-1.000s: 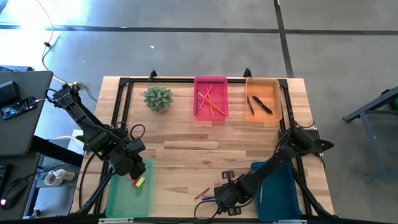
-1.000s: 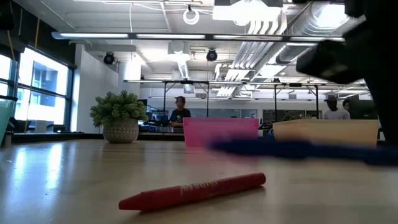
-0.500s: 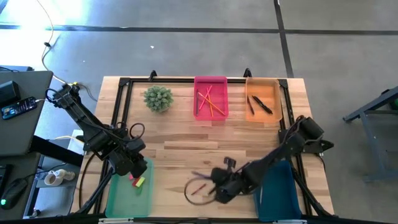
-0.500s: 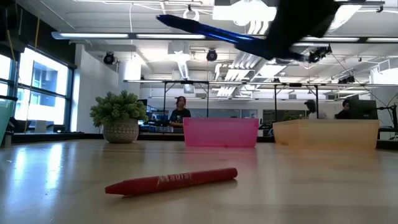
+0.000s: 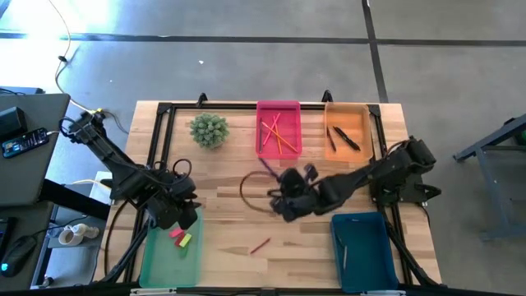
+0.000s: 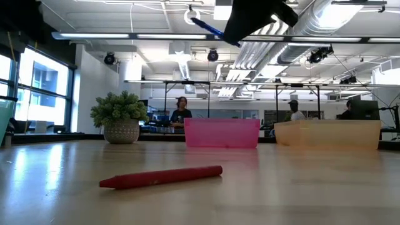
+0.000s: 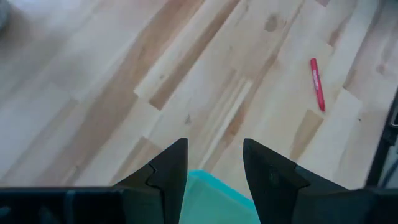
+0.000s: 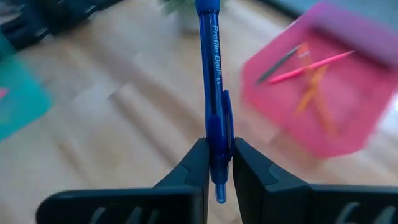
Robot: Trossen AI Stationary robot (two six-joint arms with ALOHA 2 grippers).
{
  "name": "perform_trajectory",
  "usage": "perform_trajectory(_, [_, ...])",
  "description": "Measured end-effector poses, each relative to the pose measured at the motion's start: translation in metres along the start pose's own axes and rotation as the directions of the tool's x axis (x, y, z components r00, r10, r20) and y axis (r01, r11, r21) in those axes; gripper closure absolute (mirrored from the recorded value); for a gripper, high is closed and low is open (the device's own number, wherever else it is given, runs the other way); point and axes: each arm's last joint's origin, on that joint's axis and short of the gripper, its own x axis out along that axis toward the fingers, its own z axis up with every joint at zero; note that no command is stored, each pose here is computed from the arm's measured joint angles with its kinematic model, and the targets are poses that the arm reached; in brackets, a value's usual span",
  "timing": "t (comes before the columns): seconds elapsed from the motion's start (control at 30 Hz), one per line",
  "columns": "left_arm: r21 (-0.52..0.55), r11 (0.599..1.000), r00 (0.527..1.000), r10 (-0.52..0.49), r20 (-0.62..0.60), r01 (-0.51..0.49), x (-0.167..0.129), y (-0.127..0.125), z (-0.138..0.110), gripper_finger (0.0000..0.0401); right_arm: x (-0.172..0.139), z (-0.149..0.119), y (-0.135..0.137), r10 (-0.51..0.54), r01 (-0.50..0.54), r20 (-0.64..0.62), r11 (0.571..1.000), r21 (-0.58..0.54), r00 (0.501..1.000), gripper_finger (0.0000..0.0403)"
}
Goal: Sort crayons/erasers/pens/pencils in bins
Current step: Put the blue pen into the orange bin
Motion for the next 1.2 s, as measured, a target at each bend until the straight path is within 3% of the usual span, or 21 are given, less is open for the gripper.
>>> perform_trajectory(0.17, [0.038,0.999,0.999,0.023,0.028,-0.024,0.003,0.002,0.006,0.0259,-0.007,0.027,-0.035,-0.125,0.124,0.049,0.992,0.026,0.991,0.0372])
perform_trajectory(0.4, [0.008,1.0,0.997,0.028,0.068,-0.029,0.007,0.003,0.016,0.0259,-0.023,0.054,-0.091,-0.311,0.31,0.07,0.95,0.019,0.948,0.0372])
perform_trajectory(0.77, [-0.016,0.994,0.96,-0.104,0.262,0.112,0.009,-0.013,0.04,0.0259,-0.046,0.081,-0.195,-0.593,0.595,-0.084,0.804,-0.007,0.801,0.0372])
perform_trajectory(0.97, [0.025,0.985,0.917,-0.168,0.361,0.171,0.008,-0.02,0.056,0.0259,-0.05,0.091,-0.24,-0.632,0.641,-0.209,0.767,-0.031,0.746,0.0372])
perform_trajectory(1.2, [0.05,0.983,0.889,-0.181,0.42,0.177,0.008,-0.02,0.07,0.0259,-0.04,0.097,-0.276,-0.58,0.609,-0.399,0.79,-0.066,0.71,0.0372])
